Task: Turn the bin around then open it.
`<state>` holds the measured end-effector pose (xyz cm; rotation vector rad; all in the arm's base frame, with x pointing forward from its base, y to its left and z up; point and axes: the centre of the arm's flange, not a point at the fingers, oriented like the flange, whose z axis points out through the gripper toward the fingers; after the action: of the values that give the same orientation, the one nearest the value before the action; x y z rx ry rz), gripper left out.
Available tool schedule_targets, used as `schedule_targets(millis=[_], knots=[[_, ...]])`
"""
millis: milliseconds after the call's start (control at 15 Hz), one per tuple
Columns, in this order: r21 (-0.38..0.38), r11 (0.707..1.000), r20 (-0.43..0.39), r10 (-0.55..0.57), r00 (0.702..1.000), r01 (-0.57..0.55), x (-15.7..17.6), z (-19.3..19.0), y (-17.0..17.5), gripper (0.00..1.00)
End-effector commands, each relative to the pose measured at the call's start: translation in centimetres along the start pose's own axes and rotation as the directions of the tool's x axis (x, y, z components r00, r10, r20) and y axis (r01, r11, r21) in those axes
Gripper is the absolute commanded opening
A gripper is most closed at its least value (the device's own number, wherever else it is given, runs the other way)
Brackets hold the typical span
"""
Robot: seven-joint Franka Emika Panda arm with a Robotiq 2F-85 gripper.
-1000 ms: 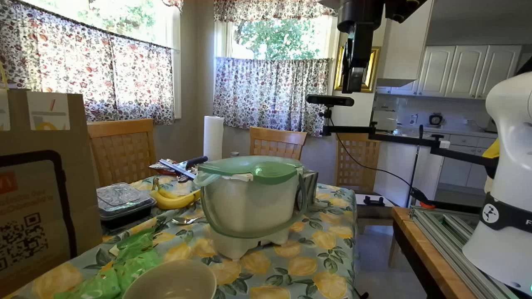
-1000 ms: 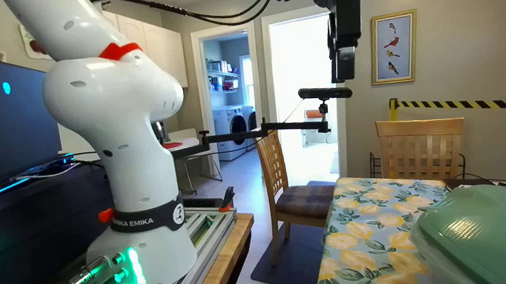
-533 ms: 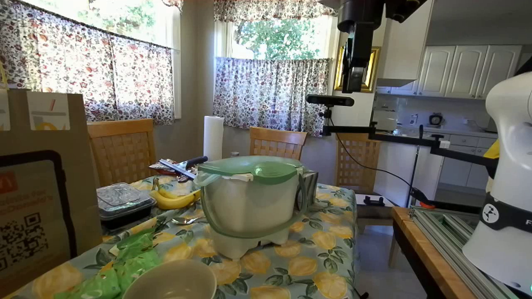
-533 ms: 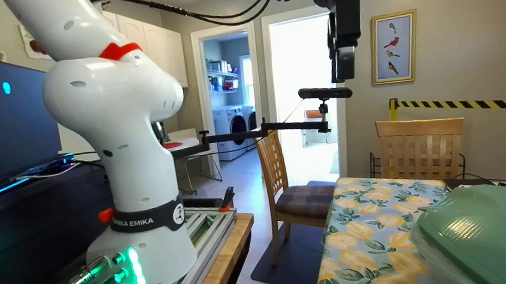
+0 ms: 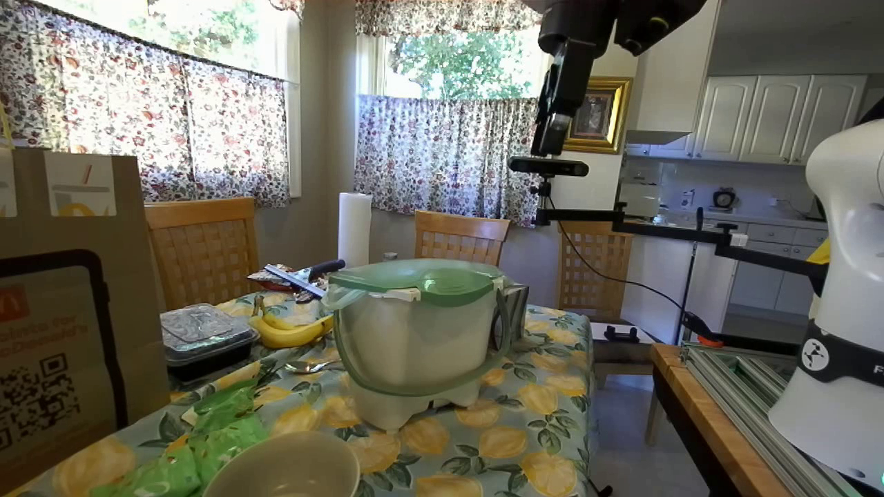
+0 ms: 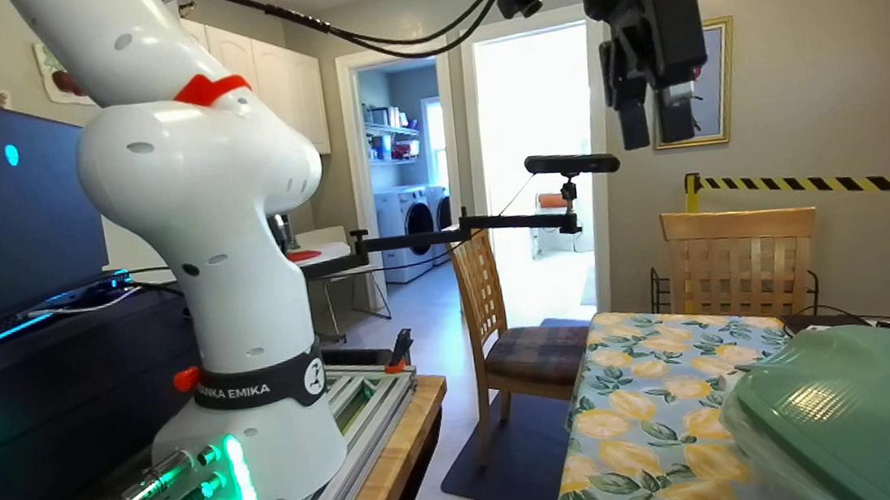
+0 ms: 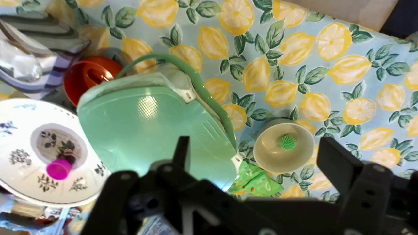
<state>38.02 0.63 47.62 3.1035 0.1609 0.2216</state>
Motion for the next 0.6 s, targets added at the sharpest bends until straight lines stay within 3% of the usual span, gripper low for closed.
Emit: schedule_targets(millis=[0,200,400,467,533], knots=[[0.041,0.981,0.005,-0.191,0.982,0.190,1.2,4.5,-0.6,1.00],[0.063,0.941,0.029,-0.335,0.942,0.333,0.7,7.4,-1.3,1.00],[0.089,0.878,0.045,-0.475,0.879,0.470,0.6,9.1,-1.1,1.00],[0.060,0.921,0.051,-0.388,0.920,0.385,0.5,7.9,-1.8,1.00],[0.064,0.917,0.056,-0.396,0.916,0.393,0.5,8.2,-1.7,1.00]])
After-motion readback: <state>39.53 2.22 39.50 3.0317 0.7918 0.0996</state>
